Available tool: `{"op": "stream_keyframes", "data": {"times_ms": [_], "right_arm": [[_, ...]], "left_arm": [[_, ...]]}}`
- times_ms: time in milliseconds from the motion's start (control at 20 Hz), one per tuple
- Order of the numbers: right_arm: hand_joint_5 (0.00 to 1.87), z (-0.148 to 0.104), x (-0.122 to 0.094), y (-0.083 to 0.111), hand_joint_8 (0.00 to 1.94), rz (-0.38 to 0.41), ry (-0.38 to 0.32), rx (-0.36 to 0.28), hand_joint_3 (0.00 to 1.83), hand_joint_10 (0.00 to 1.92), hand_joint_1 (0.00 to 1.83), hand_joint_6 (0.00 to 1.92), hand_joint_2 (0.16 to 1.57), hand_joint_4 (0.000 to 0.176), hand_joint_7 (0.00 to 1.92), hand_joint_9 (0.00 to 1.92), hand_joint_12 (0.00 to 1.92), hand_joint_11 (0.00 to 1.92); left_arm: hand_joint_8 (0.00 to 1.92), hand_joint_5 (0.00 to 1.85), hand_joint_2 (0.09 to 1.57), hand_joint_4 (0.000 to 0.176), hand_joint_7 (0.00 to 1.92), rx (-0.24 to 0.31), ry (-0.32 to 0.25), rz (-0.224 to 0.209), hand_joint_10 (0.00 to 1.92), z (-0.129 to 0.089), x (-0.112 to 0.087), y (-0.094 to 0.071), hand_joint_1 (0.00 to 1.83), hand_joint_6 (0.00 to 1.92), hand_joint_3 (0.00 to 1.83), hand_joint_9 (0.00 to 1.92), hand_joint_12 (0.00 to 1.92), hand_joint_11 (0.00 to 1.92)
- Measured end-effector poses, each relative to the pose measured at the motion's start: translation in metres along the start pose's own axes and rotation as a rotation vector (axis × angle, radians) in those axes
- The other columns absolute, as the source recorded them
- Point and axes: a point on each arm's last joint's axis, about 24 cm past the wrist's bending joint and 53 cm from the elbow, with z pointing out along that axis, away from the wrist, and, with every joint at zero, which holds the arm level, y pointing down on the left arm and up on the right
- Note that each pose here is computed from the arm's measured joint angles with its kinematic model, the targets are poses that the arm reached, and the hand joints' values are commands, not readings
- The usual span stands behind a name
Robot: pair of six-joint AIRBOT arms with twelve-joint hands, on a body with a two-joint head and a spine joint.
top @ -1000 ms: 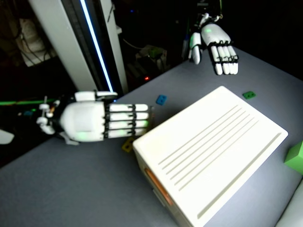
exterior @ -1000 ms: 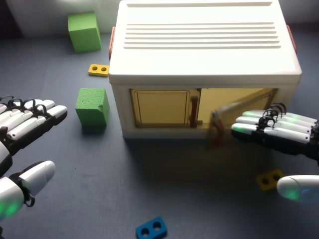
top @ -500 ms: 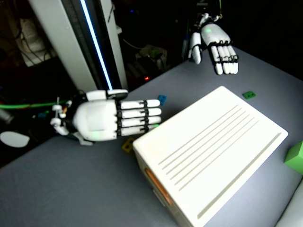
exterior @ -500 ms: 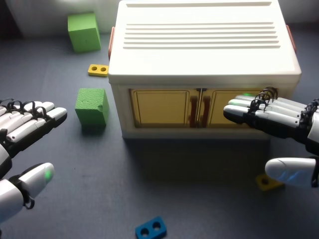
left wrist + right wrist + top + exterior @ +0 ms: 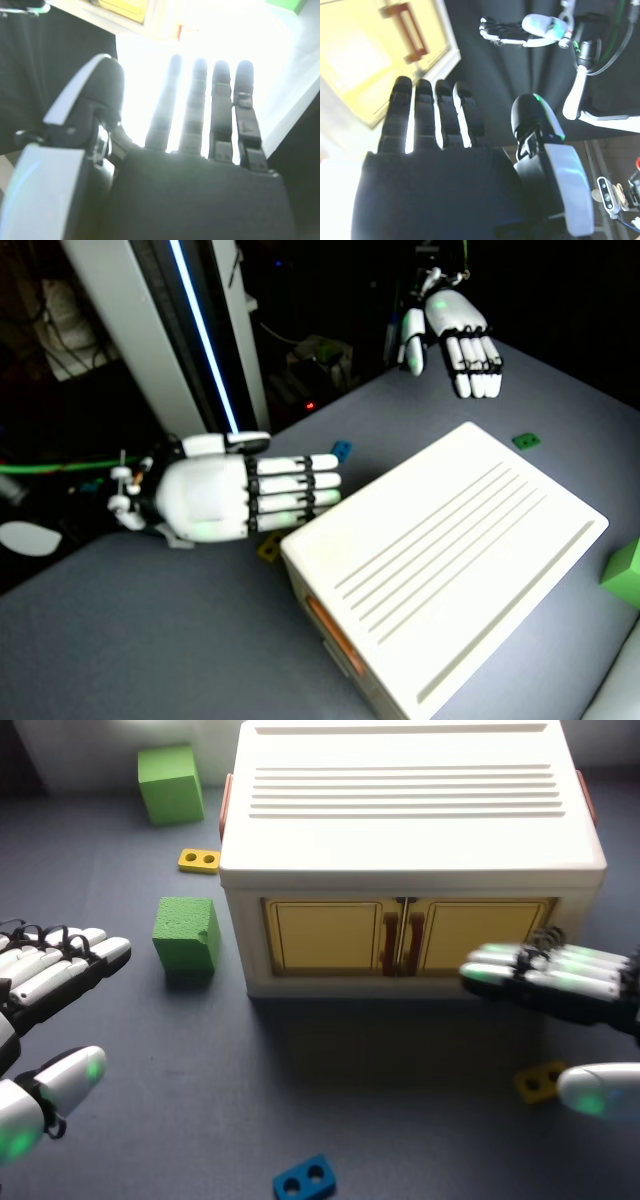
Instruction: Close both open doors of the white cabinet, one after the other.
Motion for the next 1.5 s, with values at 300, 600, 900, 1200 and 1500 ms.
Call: {"op": "stream_keyframes", "data": {"times_ms": [300, 600, 900, 1200, 1500], "right_arm": [[0.12, -0.026, -0.009, -0.01, 0.01, 0.074, -0.02, 0.077, 0.0, 0.01, 0.0, 0.01, 1.52, 0.0, 0.07, 0.05, 0.03, 0.09], [0.12, -0.087, -0.068, -0.007, 0.0, 0.013, -0.218, 0.169, 0.02, 0.0, 0.0, 0.01, 1.55, 0.0, 0.08, 0.04, 0.0, 0.03], [0.15, -0.106, -0.11, 0.019, 0.01, -0.091, -0.402, 0.091, 0.0, 0.01, 0.1, 0.01, 1.54, 0.0, 0.13, 0.1, 0.02, 0.09], [0.15, -0.09, -0.141, 0.044, 0.03, -0.155, -0.503, -0.067, 0.0, 0.03, 0.72, 0.01, 1.45, 0.0, 0.31, 0.24, 0.06, 0.23], [0.44, -0.067, -0.139, 0.076, 0.0, -0.168, -0.471, -0.208, 0.0, 0.0, 0.83, 0.02, 1.29, 0.095, 0.26, 0.29, 0.15, 0.64]], "left_arm": [[0.01, 0.17, 1.57, 0.0, 0.15, 0.007, -0.01, -0.002, 0.01, 0.0, -0.002, -0.002, 0.0, 0.0, 0.09, 0.15, 0.59, 0.0], [0.01, 0.09, 1.57, 0.0, 0.07, 0.003, -0.032, -0.02, 0.01, -0.002, -0.009, 0.001, 0.0, 0.0, 0.08, 0.08, 0.46, 0.0], [0.0, 0.05, 1.57, 0.024, 0.01, 0.051, -0.158, -0.004, 0.0, 0.003, -0.044, -0.006, 0.0, 0.0, 0.05, 0.0, 0.0, 0.0], [0.01, 0.14, 1.53, 0.0, 0.29, 0.171, -0.264, 0.022, 0.0, 0.018, -0.079, -0.029, 0.0, 0.0, 0.0, 0.28, 0.58, 0.01], [0.02, 0.21, 1.46, 0.153, 0.07, 0.248, -0.284, -0.04, 0.0, 0.026, -0.085, -0.044, 0.27, 0.01, 0.0, 0.0, 0.0, 0.0]]}}
